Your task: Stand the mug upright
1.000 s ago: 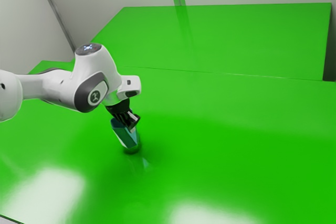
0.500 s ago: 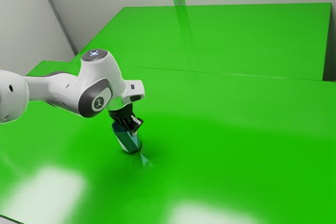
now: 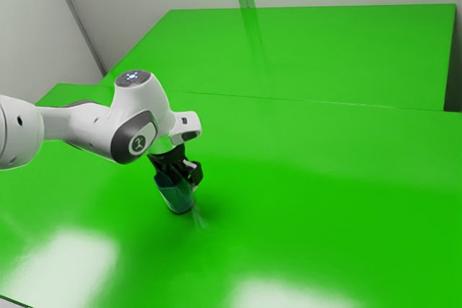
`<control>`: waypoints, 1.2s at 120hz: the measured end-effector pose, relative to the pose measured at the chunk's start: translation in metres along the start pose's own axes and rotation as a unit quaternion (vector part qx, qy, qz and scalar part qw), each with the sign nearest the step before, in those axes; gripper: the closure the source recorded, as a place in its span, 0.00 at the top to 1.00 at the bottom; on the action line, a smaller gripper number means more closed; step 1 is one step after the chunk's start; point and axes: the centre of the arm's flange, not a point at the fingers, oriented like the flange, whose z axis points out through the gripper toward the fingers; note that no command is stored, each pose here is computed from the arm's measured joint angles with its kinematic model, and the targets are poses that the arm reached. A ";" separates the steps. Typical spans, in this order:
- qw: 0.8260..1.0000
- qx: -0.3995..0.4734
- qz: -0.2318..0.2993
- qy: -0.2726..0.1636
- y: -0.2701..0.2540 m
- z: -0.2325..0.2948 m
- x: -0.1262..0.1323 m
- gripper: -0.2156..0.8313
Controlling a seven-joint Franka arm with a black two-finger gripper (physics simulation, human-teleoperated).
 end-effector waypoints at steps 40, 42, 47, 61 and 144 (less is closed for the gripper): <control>0.999 0.003 -0.011 0.035 -0.004 -0.068 0.020 0.73; 0.999 0.003 -0.011 0.034 -0.004 -0.071 0.022 0.73; 0.999 0.002 -0.013 0.031 -0.005 -0.080 0.026 0.74; 1.000 0.001 -0.021 0.022 -0.010 -0.105 0.038 0.76; 0.998 -0.006 -0.061 -0.030 -0.037 -0.220 0.080 0.78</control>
